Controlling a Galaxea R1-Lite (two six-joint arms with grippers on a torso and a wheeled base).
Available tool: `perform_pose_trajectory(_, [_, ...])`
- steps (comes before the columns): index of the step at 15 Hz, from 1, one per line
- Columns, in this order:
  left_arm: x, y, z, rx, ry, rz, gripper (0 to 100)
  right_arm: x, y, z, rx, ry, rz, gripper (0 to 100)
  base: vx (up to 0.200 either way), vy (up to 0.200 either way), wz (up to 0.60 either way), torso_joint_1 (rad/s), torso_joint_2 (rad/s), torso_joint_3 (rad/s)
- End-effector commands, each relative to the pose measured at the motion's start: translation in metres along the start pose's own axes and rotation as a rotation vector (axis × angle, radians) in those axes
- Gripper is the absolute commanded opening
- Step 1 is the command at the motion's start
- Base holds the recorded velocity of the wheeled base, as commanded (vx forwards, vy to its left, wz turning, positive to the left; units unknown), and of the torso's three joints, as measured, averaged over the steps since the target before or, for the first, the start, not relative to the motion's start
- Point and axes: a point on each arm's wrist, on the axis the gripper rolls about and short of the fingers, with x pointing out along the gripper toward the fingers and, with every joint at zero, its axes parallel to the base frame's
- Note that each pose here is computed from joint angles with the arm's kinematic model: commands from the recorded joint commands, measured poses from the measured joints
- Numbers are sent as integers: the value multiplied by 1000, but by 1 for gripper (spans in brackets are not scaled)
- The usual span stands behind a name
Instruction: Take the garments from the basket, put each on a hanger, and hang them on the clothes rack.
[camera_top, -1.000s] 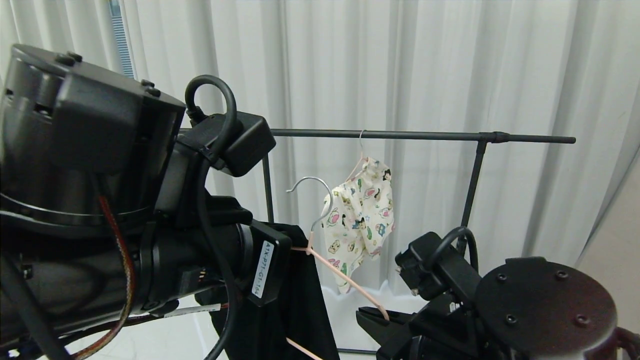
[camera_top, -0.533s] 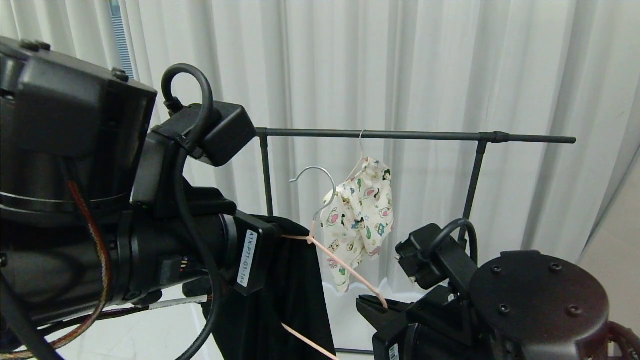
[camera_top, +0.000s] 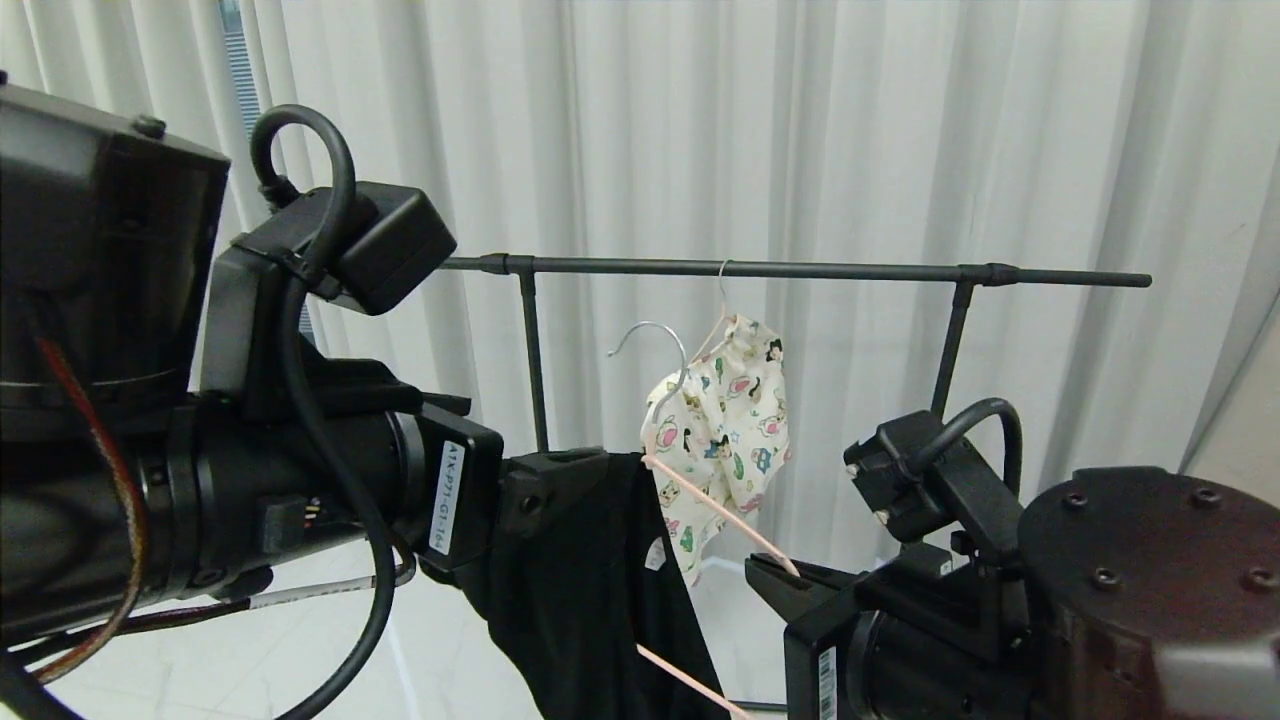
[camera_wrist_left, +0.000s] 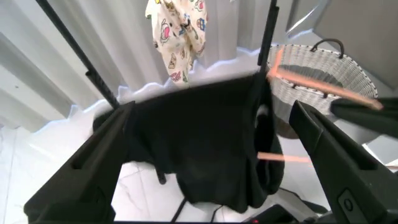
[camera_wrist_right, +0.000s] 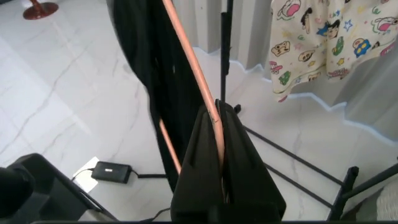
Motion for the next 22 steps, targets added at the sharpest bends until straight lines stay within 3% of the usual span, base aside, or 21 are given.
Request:
perform_pose_trajectory(1, [-4, 2, -2, -2, -2, 4, 100, -7, -1, 7, 8, -29, 8, 0, 0, 0, 0, 0, 0, 0])
perform_pose_trajectory(4, [-7, 3, -12, 8, 15, -3, 100, -5, -6, 9, -11, -83, 0, 0, 0, 0, 0, 0, 0, 0])
perform_pose_trajectory(7, [-19, 13, -34, 117, 42, -13, 100, -8, -17, 3, -93, -115, -14, 0, 0, 0, 0, 0, 0, 0])
perform_pose_trajectory(13, [-35, 47, -47, 342, -30, -278, 100, -49, -34, -14, -235, -107, 50, 0, 0, 0, 0, 0, 0, 0])
perform_pose_trajectory(16, [-30, 42, -59, 408, -42, -495, 100, -73, -36, -38, -310, -65, 145, 0, 0, 0, 0, 0, 0, 0])
perform_pose_trajectory(19, [-20, 26, -77, 485, -21, -711, 100, -83, -28, -46, -333, -53, 225, 0, 0, 0, 0, 0, 0, 0])
perform_pose_trajectory(22, [-7, 14, -84, 503, 42, -788, 100, -89, -20, -48, -343, -63, 278, 0, 0, 0, 0, 0, 0, 0])
